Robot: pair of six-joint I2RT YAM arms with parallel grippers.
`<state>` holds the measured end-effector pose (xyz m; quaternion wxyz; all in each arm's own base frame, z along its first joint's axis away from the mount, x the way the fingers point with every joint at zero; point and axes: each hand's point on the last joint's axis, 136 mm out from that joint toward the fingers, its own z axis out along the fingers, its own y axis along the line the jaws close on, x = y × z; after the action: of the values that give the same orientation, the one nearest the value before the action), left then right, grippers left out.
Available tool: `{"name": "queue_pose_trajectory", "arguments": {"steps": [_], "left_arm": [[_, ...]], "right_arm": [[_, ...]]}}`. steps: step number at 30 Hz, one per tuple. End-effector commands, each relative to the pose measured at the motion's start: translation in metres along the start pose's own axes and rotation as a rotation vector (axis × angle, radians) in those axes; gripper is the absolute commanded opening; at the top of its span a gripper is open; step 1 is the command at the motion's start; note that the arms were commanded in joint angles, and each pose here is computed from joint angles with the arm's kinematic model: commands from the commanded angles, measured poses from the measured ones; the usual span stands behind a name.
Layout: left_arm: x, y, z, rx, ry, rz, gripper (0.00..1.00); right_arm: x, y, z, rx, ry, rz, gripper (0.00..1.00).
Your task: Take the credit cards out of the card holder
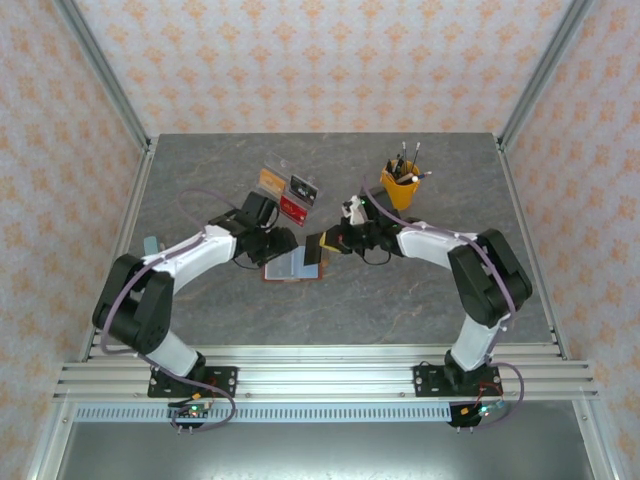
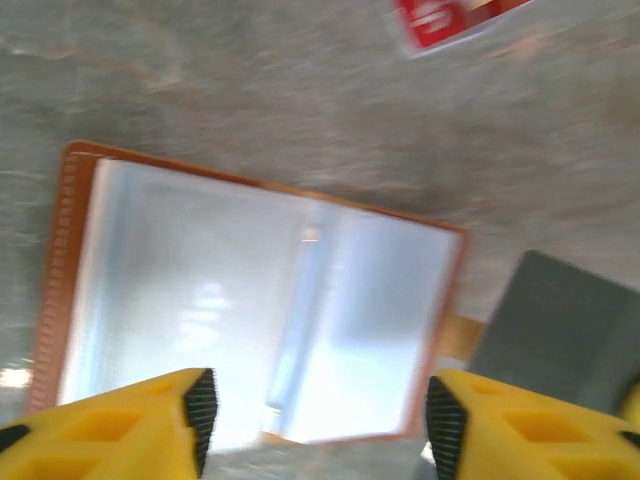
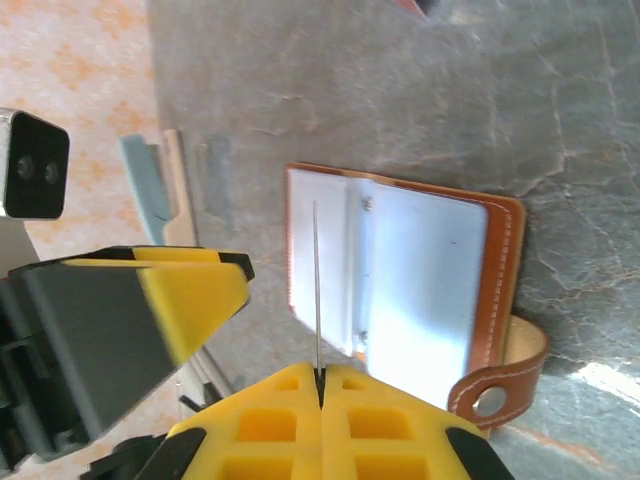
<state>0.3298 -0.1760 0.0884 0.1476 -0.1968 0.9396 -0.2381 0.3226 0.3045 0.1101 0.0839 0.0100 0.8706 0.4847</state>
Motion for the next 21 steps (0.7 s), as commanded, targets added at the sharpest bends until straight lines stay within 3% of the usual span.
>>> {"name": "queue_pose_trajectory", "arguments": {"steps": [1, 5, 12, 15, 21], "left_arm": [[-0.008, -0.056, -0.030, 0.261, 0.001, 0.053, 0.71], [-0.005, -0.090, -0.041, 0.438, 0.035, 0.089, 0.83], [0.000, -0.118, -0.041, 0.631, 0.100, 0.083, 0.86], [0.001, -0.114, -0.040, 0.642, 0.106, 0.067, 0.83], [0.000, -0.105, -0.045, 0.675, 0.098, 0.037, 0.56]], "right_arm": [[-0.009, 0.035, -0.023, -0.129, -0.046, -0.072, 0.00], [-0.013, 0.053, -0.038, -0.194, -0.077, -0.095, 0.00], [-0.019, 0.074, -0.045, -0.277, -0.081, -0.083, 0.00], [-0.020, 0.073, -0.043, -0.275, -0.074, -0.070, 0.00], [-0.023, 0.063, -0.036, -0.260, -0.066, -0.041, 0.00]]}}
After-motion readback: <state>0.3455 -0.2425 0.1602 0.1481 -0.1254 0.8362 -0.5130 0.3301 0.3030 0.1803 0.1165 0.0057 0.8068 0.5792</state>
